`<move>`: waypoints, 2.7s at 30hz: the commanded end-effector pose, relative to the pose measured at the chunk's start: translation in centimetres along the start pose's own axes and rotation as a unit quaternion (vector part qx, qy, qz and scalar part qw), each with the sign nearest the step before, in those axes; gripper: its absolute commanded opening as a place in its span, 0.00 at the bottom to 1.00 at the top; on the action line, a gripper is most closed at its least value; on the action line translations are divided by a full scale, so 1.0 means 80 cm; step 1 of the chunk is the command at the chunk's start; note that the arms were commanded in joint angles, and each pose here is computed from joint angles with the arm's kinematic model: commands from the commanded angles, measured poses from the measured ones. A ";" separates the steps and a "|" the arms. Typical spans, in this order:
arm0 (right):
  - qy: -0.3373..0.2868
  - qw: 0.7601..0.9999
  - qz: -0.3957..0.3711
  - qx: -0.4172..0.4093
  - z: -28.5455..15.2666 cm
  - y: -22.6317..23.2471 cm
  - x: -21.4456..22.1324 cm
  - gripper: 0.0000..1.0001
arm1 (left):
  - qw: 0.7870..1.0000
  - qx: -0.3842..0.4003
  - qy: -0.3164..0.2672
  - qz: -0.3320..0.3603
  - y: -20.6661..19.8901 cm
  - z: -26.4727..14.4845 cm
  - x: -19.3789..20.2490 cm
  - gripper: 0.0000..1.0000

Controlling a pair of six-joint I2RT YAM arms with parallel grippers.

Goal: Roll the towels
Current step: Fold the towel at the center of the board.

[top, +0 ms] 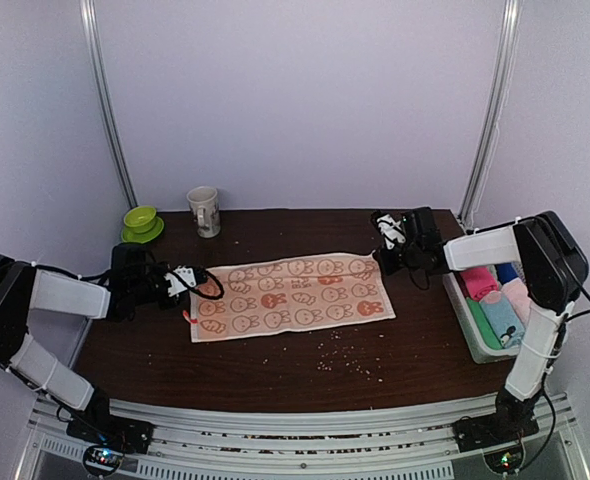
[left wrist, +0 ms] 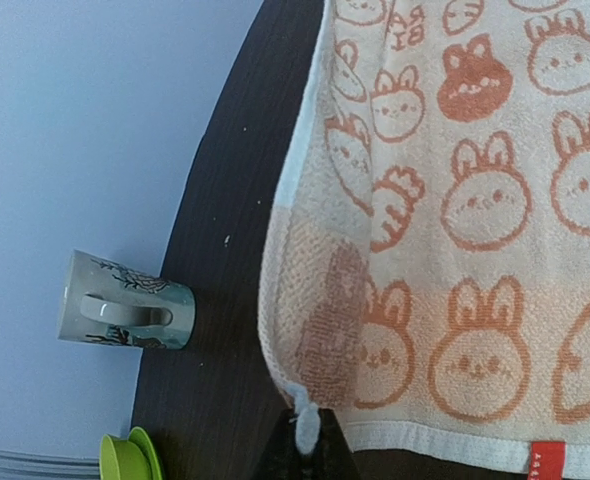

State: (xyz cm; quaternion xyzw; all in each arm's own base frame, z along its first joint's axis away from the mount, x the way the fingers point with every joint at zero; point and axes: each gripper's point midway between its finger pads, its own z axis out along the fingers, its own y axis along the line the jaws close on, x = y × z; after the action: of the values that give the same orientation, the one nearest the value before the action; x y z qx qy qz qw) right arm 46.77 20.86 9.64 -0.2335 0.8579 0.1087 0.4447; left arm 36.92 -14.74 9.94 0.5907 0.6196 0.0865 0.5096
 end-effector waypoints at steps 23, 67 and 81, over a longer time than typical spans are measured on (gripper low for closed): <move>0.081 0.995 -0.055 -0.007 -0.035 0.026 0.067 0.00 | 0.993 0.088 -0.036 0.066 -0.074 -0.048 0.003 0.06; 0.135 0.986 -0.079 0.049 -0.066 0.044 0.124 0.15 | 0.979 0.171 -0.018 0.106 -0.136 -0.063 0.027 0.08; 0.129 0.987 -0.081 0.046 -0.066 0.047 0.114 0.15 | 0.983 0.152 -0.015 0.101 -0.128 -0.059 0.027 0.30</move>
State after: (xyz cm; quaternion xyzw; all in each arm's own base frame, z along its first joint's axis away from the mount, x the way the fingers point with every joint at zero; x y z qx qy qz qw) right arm 36.57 19.33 5.18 -0.2960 0.8887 0.0111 0.3499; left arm 26.98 -13.57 3.18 0.7285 0.5579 0.0254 0.3969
